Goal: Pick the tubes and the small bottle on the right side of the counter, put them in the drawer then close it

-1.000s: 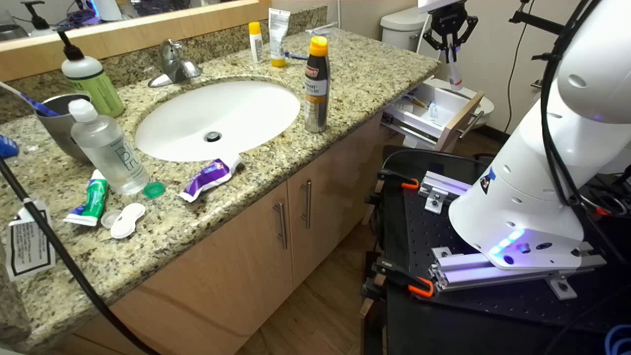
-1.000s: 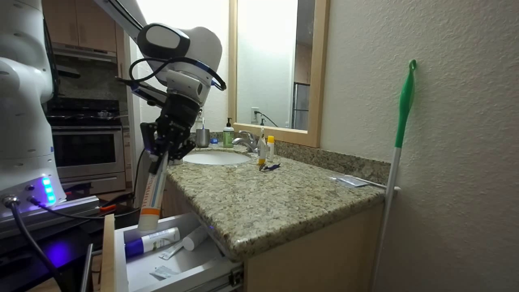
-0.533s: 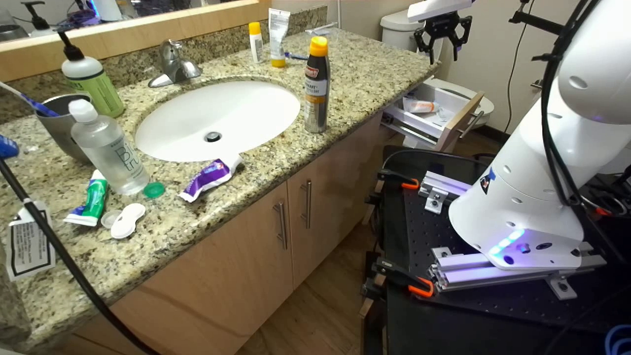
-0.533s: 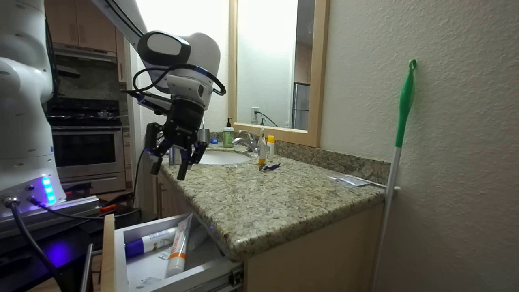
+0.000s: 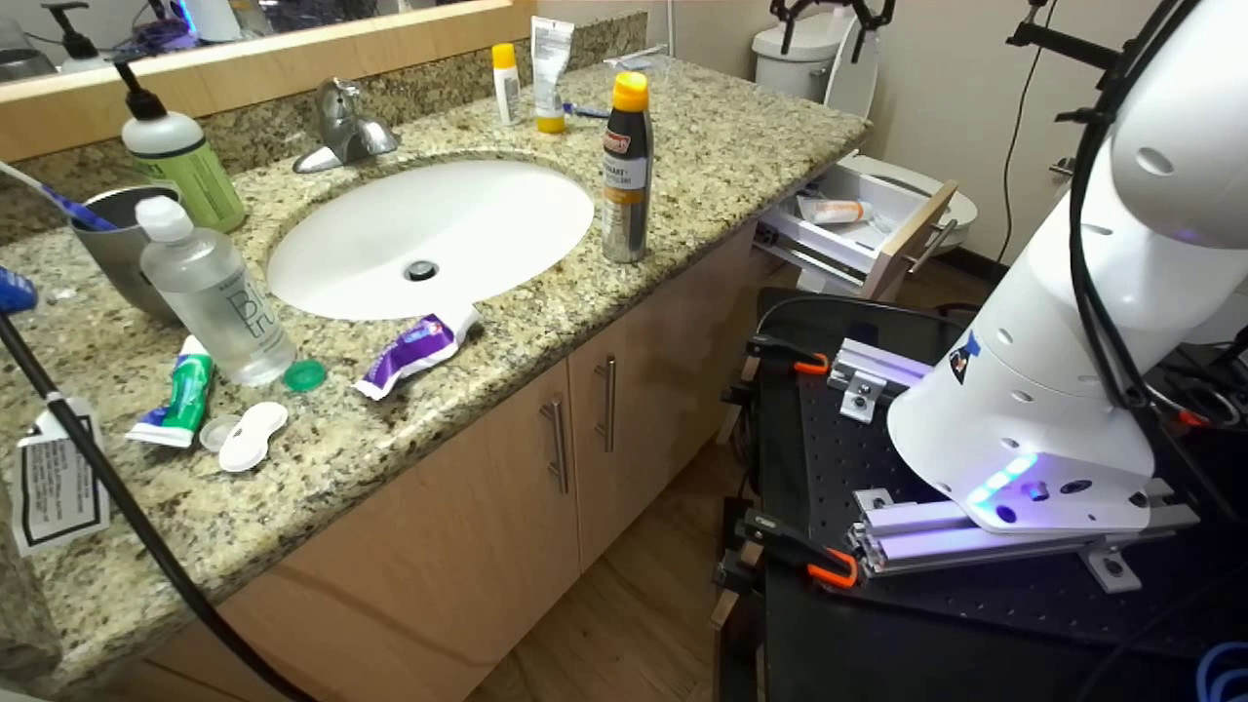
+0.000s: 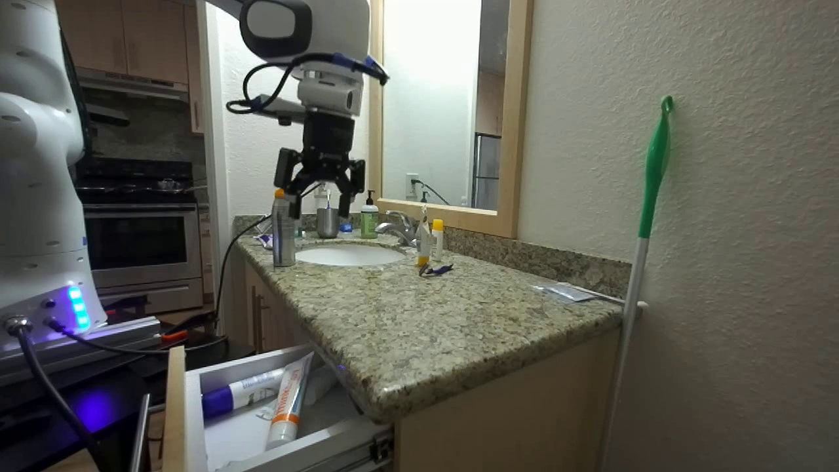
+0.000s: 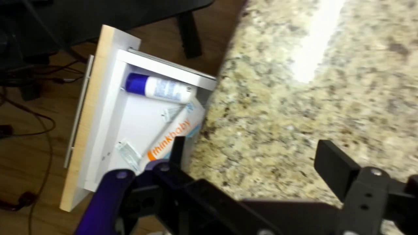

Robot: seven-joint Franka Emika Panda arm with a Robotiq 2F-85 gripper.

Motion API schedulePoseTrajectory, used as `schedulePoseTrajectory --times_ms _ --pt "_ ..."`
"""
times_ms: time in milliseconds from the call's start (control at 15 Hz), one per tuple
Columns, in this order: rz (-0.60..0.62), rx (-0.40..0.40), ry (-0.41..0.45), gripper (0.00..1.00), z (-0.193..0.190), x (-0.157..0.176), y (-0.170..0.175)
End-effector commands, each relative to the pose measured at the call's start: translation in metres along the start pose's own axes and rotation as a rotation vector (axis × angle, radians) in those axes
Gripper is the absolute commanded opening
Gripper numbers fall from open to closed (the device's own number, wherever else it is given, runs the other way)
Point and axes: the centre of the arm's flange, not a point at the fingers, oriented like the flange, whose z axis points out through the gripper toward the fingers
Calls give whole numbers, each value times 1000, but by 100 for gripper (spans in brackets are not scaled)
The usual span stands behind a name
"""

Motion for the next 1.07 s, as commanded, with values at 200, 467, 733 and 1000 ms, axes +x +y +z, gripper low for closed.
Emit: schedulePoseTrajectory --times_ms 200,467,733,1000 --pt "-117 381 49 100 -137 -48 -70" --pt "-72 329 60 100 -125 -39 -62" --pt "186 277 79 100 -92 -51 -134" --pt "415 349 98 100 -83 -83 -203"
